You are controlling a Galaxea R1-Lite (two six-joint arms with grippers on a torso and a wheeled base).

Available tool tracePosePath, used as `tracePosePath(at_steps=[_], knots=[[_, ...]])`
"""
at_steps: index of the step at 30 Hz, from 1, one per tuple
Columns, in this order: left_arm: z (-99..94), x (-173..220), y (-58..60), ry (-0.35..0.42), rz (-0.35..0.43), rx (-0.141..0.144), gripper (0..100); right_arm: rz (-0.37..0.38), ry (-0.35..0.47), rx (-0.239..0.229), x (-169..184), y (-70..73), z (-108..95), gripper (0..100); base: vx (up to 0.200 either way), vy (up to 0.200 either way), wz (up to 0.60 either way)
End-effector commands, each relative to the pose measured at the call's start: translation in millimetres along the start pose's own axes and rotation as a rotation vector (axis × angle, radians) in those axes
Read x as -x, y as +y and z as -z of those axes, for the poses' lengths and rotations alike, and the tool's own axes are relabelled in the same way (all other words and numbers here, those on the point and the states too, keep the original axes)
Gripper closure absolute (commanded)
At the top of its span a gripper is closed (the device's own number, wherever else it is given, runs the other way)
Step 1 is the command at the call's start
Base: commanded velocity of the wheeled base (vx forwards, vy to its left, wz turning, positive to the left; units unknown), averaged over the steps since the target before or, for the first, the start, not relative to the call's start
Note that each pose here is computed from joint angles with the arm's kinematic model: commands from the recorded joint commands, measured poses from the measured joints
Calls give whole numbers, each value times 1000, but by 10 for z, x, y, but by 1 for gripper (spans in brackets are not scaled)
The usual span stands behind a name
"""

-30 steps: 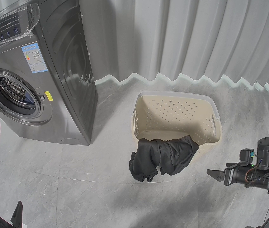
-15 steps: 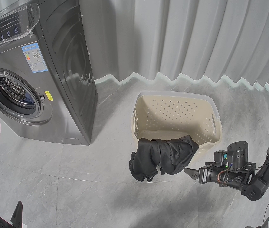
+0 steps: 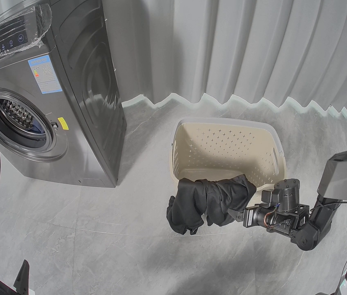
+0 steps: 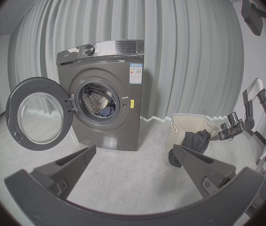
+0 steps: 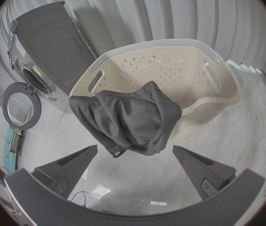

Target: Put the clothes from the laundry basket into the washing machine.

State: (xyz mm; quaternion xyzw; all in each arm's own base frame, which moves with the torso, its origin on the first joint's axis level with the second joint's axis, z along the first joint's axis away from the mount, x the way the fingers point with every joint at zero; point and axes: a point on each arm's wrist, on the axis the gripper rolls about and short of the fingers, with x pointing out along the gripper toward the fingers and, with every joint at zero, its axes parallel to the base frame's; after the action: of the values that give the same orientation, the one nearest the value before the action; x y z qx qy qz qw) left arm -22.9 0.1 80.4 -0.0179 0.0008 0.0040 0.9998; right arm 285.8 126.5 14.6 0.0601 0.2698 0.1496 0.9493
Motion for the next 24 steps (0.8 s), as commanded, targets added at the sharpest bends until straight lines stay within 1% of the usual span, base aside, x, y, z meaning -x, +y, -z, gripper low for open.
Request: tracePosePath(at_steps=[1,6,8,9,18,19,24], knots=[[48,0,2,0,0,0,0,28,-4,-3,-225,-32,29,0,0,0,0],[48,0,2,0,-1,1,0,32,-35,-11,-337,-61,-37,0,0,0,0],[48,0,2,0,-1,1,0,32,-35,-11,-337,-61,-37,0,0,0,0],[48,0,2,0,-1,0,0,37,-39,-14,-410,-81,-38,0,0,0,0],[48,-1,2,1,0,1,0,34,-73,-25,-555,-93,-96,0,0,0,0],[48,0,2,0,-1,1,0,33,-76,-27,-561,-90,-106,100,0,0,0],[48,0,2,0,-1,1,0,27,-75,-28,-559,-90,-103,100,0,0,0]])
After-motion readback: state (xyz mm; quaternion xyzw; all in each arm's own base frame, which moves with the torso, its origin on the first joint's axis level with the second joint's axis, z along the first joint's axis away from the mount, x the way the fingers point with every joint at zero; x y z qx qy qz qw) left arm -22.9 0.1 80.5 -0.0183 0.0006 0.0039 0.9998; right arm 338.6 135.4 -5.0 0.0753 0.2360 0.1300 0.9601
